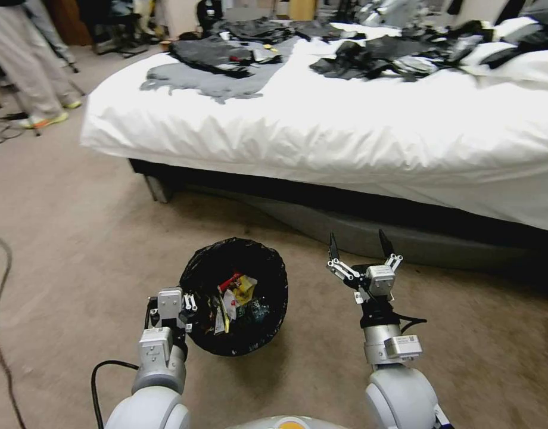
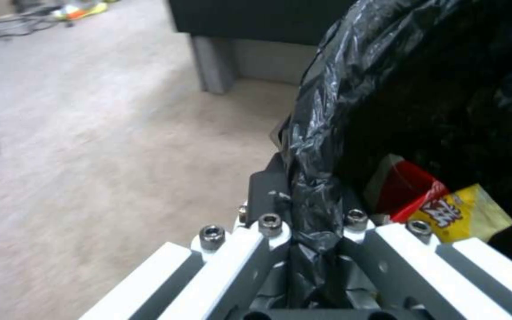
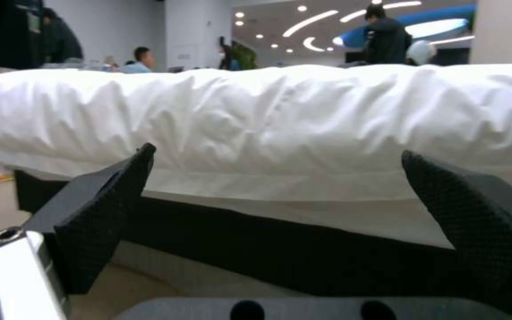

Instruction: Pick up the trash bin, then pick up the garbage from the floor and place it into the trash bin.

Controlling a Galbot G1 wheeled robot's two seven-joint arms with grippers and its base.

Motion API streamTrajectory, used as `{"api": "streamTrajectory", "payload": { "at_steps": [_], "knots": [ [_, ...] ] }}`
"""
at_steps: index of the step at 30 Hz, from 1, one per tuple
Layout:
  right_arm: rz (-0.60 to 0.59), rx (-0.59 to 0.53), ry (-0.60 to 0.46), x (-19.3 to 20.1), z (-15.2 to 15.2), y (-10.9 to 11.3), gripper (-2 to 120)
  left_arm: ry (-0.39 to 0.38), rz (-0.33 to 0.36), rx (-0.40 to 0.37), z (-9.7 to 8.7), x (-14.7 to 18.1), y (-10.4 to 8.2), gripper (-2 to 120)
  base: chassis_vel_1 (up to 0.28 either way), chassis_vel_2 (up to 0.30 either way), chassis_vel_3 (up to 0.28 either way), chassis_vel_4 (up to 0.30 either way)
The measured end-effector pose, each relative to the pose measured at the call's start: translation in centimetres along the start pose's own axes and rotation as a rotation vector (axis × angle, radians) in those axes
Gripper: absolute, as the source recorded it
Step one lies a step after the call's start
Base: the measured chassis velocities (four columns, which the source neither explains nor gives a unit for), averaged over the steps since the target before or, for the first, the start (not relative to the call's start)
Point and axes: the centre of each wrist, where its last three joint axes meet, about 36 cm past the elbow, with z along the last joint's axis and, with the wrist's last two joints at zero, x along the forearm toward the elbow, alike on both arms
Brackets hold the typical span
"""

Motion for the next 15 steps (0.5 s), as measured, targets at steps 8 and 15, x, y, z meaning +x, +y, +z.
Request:
{"api": "streamTrajectory", "payload": {
  "at_steps": [8, 15],
  "knots": [
    [-0.008, 0.001, 0.002, -0.12, -0.03, -0.11, 100, -0.002, -0.003, 0.005, -0.16, 0.11, 0.11, 1, 0.122, 0.136, 0.122, 0.115],
    [-0.012, 0.003, 0.003, -0.25, -0.06, -0.18, 100, -0.003, -0.003, 0.007, -0.18, 0.11, 0.05, 1, 0.119, 0.125, 0.131, 0.127]
  ]
}}
